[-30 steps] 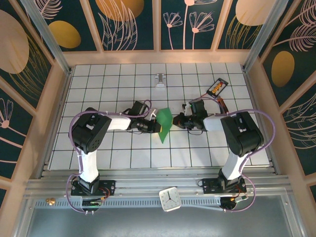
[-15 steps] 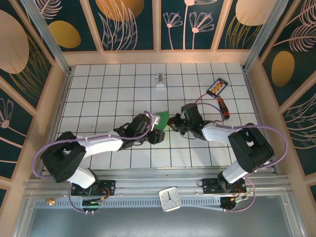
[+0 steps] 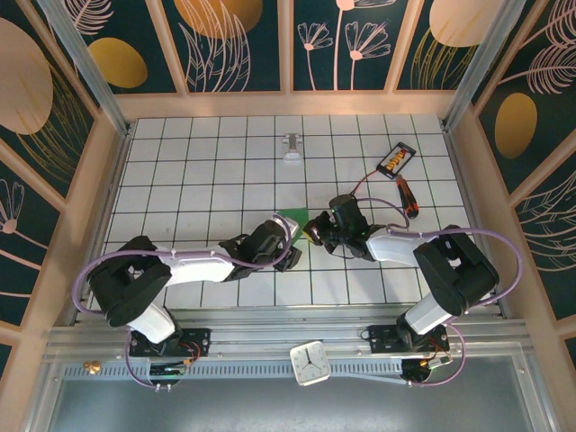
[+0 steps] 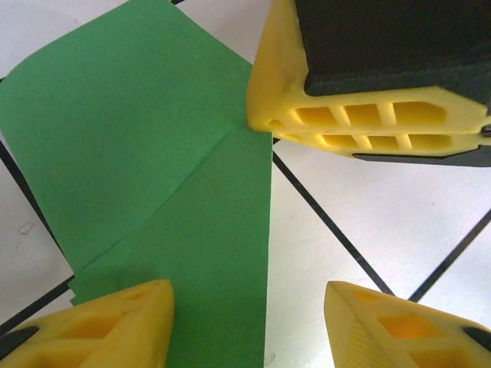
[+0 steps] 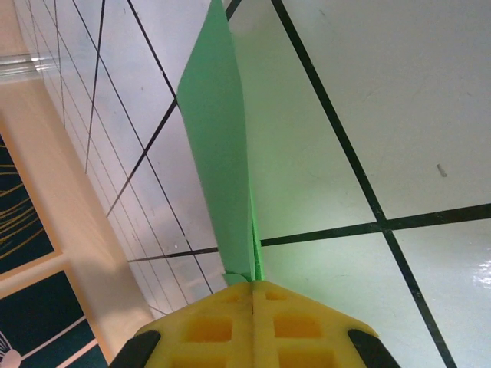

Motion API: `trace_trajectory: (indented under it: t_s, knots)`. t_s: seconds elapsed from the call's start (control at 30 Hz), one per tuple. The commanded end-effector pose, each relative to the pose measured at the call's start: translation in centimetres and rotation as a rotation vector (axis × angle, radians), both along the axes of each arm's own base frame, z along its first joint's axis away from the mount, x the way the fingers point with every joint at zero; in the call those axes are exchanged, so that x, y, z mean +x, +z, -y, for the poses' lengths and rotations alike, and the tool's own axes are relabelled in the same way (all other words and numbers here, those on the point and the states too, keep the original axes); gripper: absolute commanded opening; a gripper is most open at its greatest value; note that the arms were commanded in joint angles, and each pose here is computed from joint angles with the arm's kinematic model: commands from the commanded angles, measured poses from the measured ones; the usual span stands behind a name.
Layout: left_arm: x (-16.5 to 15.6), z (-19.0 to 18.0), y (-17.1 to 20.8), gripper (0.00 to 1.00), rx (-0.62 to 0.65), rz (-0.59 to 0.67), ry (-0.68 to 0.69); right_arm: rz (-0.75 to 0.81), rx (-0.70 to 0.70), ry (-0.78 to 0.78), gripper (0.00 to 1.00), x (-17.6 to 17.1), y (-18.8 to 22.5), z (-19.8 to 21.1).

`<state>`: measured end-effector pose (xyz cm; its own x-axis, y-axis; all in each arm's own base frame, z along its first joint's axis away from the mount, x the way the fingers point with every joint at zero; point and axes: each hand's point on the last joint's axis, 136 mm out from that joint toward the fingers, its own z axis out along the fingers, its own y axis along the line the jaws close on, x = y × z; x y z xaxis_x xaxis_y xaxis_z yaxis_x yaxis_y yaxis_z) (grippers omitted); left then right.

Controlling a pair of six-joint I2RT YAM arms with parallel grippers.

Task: Fold a paper plane with a square sheet of paper (pick it up from the middle)
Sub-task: Fold the wing for the fifth time at the center of the table.

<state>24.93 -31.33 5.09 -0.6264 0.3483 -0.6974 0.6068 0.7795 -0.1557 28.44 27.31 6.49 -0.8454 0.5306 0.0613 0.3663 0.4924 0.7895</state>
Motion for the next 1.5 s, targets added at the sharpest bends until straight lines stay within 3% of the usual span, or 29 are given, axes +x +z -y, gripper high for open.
trace_trajectory:
  t_s: [0.0, 0.2, 0.9, 1.23, 1.47]
  knots:
    - [1.3, 0.2, 0.3, 0.55, 0.062, 0.076, -0.003, 0.015, 0.041, -0.013, 0.0, 0.1, 1.1, -0.5]
    - [2.2, 0.1, -0.3, 0.52, 0.125, 0.116, 0.013, 0.009, 0.054, -0.006, 0.0, 0.1, 1.2, -0.8]
    - [2.1, 0.6, -0.1, 0.15, 0.048, 0.093, 0.042, -0.004, 0.044, -0.012, 0.0, -0.5, 0.5, -0.7]
    - [0.6, 0.6, -0.6, 0.09, -0.054, 0.027, 0.051, 0.068, 0.004, -0.027, 0.23, -0.4, 1.6, 1.0]
    - [-0.8, 0.7, -0.5, 0.05, -0.184, -0.025, 0.056, 0.232, -0.135, -0.042, 0.27, 1.0, 4.4, 4.9]
